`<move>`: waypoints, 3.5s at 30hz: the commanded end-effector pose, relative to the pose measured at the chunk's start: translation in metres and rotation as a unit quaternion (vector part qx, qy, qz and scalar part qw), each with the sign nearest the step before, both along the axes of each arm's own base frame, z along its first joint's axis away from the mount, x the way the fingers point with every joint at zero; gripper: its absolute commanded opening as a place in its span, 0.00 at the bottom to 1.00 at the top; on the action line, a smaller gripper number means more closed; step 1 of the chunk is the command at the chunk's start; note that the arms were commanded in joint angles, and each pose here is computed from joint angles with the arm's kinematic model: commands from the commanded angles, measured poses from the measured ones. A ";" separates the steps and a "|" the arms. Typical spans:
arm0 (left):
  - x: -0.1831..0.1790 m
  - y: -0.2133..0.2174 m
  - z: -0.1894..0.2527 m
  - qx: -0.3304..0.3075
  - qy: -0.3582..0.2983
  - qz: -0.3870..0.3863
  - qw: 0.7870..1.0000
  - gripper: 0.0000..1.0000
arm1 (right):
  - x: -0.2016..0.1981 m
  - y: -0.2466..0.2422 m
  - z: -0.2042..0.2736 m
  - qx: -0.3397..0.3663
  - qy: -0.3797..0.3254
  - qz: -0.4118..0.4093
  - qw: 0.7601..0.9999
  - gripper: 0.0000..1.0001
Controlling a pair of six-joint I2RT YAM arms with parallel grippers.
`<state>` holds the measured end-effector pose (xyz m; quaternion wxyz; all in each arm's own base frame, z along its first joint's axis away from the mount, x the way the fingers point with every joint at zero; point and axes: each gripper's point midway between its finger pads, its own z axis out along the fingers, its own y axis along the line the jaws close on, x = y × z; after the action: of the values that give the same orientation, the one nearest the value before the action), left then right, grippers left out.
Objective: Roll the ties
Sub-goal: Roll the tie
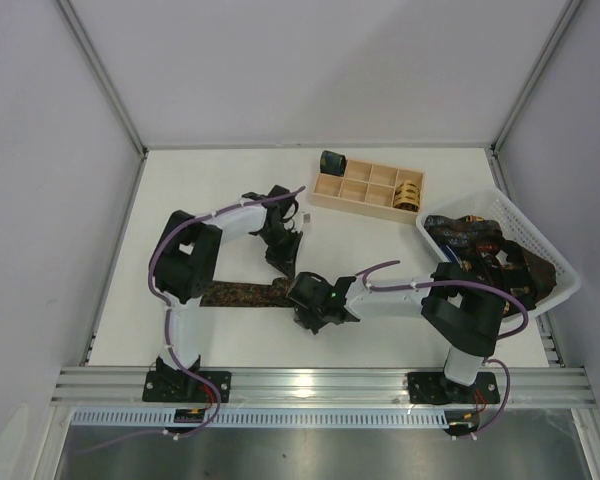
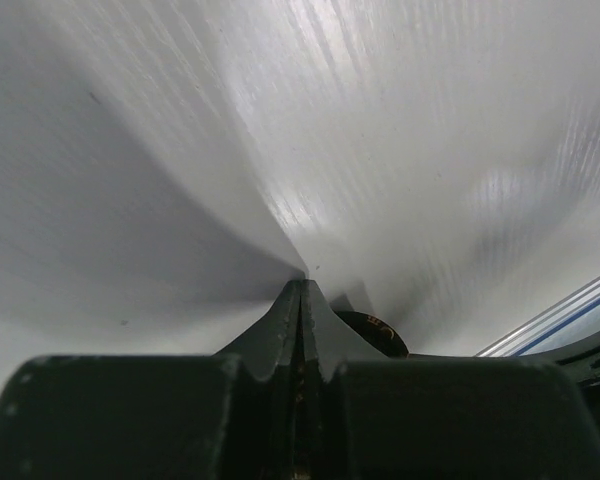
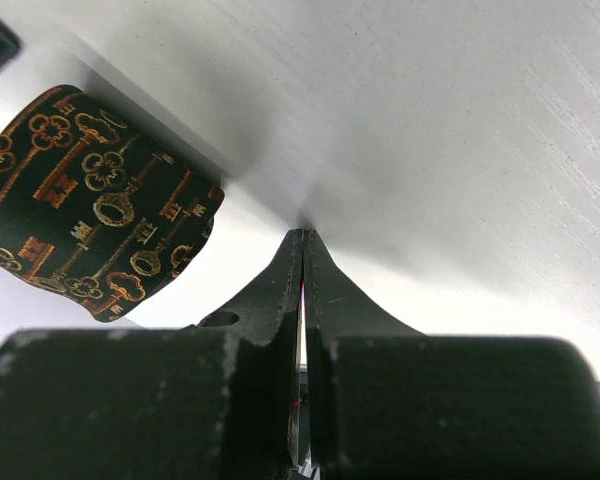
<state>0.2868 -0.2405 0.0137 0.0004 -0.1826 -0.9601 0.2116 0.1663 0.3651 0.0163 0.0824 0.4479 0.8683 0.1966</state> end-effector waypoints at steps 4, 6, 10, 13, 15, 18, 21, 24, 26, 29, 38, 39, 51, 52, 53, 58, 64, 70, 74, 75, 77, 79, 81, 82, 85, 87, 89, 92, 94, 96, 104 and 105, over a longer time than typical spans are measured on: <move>-0.011 0.010 0.001 0.029 -0.012 -0.020 0.999 0.05 | 0.019 -0.019 -0.025 0.023 0.072 -0.271 0.960 0.00; -0.009 0.014 0.004 0.041 -0.021 -0.022 0.999 0.05 | 0.020 -0.019 -0.024 0.022 0.073 -0.276 0.958 0.00; -0.015 0.022 0.004 0.062 -0.009 -0.015 0.998 0.09 | 0.026 -0.017 -0.023 0.025 0.061 -0.277 0.959 0.00; -0.018 0.021 0.005 0.059 0.002 -0.017 0.998 0.09 | 0.029 -0.014 -0.023 0.021 0.055 -0.271 0.961 0.00; -0.017 0.024 0.005 0.067 -0.002 -0.018 0.998 0.08 | 0.032 -0.014 -0.024 0.016 0.050 -0.268 0.962 0.00; -0.018 0.025 0.006 0.069 -0.001 -0.022 0.997 0.08 | 0.039 -0.016 -0.021 0.019 0.040 -0.278 0.960 0.00; -0.018 0.025 0.007 0.068 -0.005 -0.023 0.997 0.09 | 0.049 -0.017 -0.021 0.020 0.030 -0.281 0.959 0.00; -0.016 0.026 0.009 0.068 -0.009 -0.027 0.997 0.09 | 0.055 -0.019 -0.020 0.016 0.022 -0.278 0.960 0.00; -0.015 0.025 0.011 0.067 -0.013 -0.026 0.997 0.09 | 0.058 -0.024 -0.020 0.009 0.018 -0.274 0.961 0.00; -0.015 0.026 0.012 0.067 -0.017 -0.030 0.997 0.09 | 0.063 -0.030 -0.019 0.002 0.008 -0.271 0.963 0.00; -0.018 0.023 0.009 0.058 -0.009 -0.031 0.998 0.09 | 0.069 -0.034 -0.019 0.000 -0.002 -0.256 0.967 0.00; -0.018 0.021 0.010 0.053 -0.010 -0.031 0.998 0.09 | 0.069 -0.033 -0.022 0.000 -0.001 -0.247 0.969 0.00; -0.022 0.018 0.009 0.039 0.001 -0.042 0.998 0.16 | 0.095 -0.027 -0.017 -0.022 -0.019 -0.190 0.981 0.00; -0.019 0.021 0.008 0.051 -0.004 -0.038 0.998 0.17 | 0.094 -0.027 -0.016 -0.023 -0.020 -0.188 0.982 0.00; -0.017 0.022 0.009 0.055 -0.007 -0.035 0.998 0.18 | 0.091 -0.031 -0.017 -0.030 -0.019 -0.182 0.983 0.00; 0.013 0.036 0.022 0.090 -0.051 0.009 0.995 0.36 | 0.078 -0.058 0.003 -0.056 -0.034 -0.156 0.986 0.00; 0.049 0.062 0.053 0.111 -0.100 0.076 0.986 0.44 | 0.063 -0.119 0.018 -0.136 -0.034 -0.073 0.987 0.00; 0.027 0.049 0.083 0.041 -0.087 0.096 0.991 0.38 | 0.120 -0.117 0.065 -0.105 -0.172 0.234 0.951 0.00; -0.011 0.037 0.092 -0.028 -0.066 0.121 0.990 0.25 | 0.129 -0.094 0.100 -0.056 -0.258 0.414 0.871 0.07; -0.016 0.031 0.097 -0.048 -0.071 0.124 0.989 0.25 | 0.130 -0.090 0.105 -0.042 -0.272 0.435 0.857 0.10; -0.029 0.014 0.110 -0.116 -0.065 0.133 0.982 0.23 | 0.128 -0.079 0.121 0.023 -0.301 0.483 0.822 0.21; -0.041 -0.002 0.118 -0.168 -0.049 0.131 0.976 0.19 | 0.128 -0.071 0.121 0.074 -0.309 0.501 0.805 0.22; -0.045 -0.016 0.122 -0.209 -0.050 0.145 0.966 0.14 | 0.125 -0.065 0.123 0.133 -0.304 0.507 0.795 0.22; -0.050 -0.022 0.125 -0.231 -0.041 0.142 0.962 0.13 | 0.128 -0.061 0.117 0.145 -0.301 0.508 0.794 0.23; -0.051 -0.034 0.121 -0.263 -0.021 0.159 0.951 0.13 | 0.134 -0.053 0.110 0.192 -0.291 0.495 0.795 0.28; -0.048 -0.041 0.111 -0.259 -0.012 0.157 0.953 0.12 | 0.138 -0.047 0.110 0.213 -0.287 0.486 0.797 0.31; -0.042 -0.041 0.103 -0.240 -0.016 0.165 0.957 0.11 | 0.140 -0.040 0.103 0.235 -0.284 0.491 0.789 0.34; -0.033 -0.038 0.094 -0.217 -0.025 0.187 0.958 0.11 | 0.145 -0.034 0.097 0.249 -0.277 0.496 0.785 0.33; -0.029 -0.037 0.088 -0.204 -0.028 0.193 0.959 0.12 | 0.145 -0.029 0.096 0.265 -0.270 0.500 0.779 0.33; -0.027 -0.033 0.079 -0.186 -0.028 0.200 0.962 0.11 | 0.145 -0.027 0.097 0.274 -0.269 0.507 0.772 0.33; -0.034 -0.018 0.054 -0.134 -0.017 0.213 0.968 0.11 | 0.139 -0.036 0.077 0.278 -0.244 0.517 0.772 0.53; -0.034 -0.016 0.051 -0.129 -0.018 0.216 0.968 0.11 | 0.137 -0.036 0.073 0.281 -0.240 0.518 0.771 0.54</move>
<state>0.2468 -0.2582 0.0684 -0.0784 0.0228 -0.9366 0.3409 0.3081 0.3296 0.0926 0.0567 -0.1116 0.8381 0.5309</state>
